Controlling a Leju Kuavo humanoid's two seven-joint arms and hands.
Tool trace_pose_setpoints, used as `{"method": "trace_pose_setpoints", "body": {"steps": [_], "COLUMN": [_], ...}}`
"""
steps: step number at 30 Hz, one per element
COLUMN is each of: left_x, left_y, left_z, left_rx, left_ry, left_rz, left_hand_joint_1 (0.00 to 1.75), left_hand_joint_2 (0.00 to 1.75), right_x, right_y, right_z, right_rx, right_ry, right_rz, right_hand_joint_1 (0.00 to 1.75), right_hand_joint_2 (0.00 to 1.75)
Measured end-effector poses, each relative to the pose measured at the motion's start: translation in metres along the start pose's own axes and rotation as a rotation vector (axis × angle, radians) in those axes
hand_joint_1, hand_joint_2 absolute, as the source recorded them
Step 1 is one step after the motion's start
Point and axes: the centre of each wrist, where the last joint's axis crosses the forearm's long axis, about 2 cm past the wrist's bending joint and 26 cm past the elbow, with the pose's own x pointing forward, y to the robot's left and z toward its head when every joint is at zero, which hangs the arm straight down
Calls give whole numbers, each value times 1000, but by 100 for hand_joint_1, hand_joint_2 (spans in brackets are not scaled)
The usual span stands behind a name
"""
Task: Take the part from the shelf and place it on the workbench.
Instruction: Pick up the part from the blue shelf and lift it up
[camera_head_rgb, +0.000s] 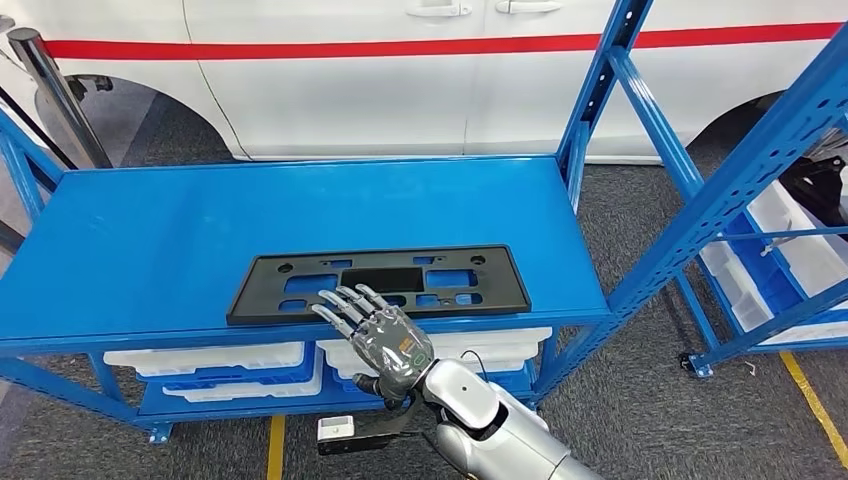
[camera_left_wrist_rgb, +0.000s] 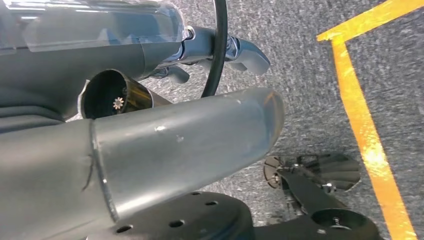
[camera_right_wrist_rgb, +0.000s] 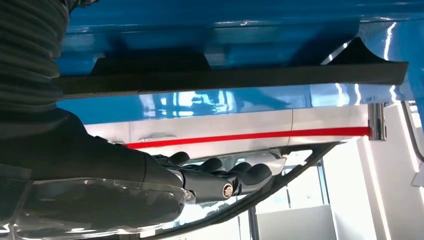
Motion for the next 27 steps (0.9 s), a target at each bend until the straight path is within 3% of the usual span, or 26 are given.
{"method": "trace_pose_setpoints", "body": {"steps": [27], "left_x": [-2], "left_y": [-2], "left_z": [1], "left_rx": [-3], "left_ry": [6], "left_rz": [13], "left_hand_joint_1": [0], "left_hand_joint_2": [0], "right_x": [3], "right_y": [-3], "right_z": [-5], "right_rx": [22], "right_ry": [14], "right_rz": [-26], "right_hand_joint_1": [0], "right_hand_joint_2": [175]}}
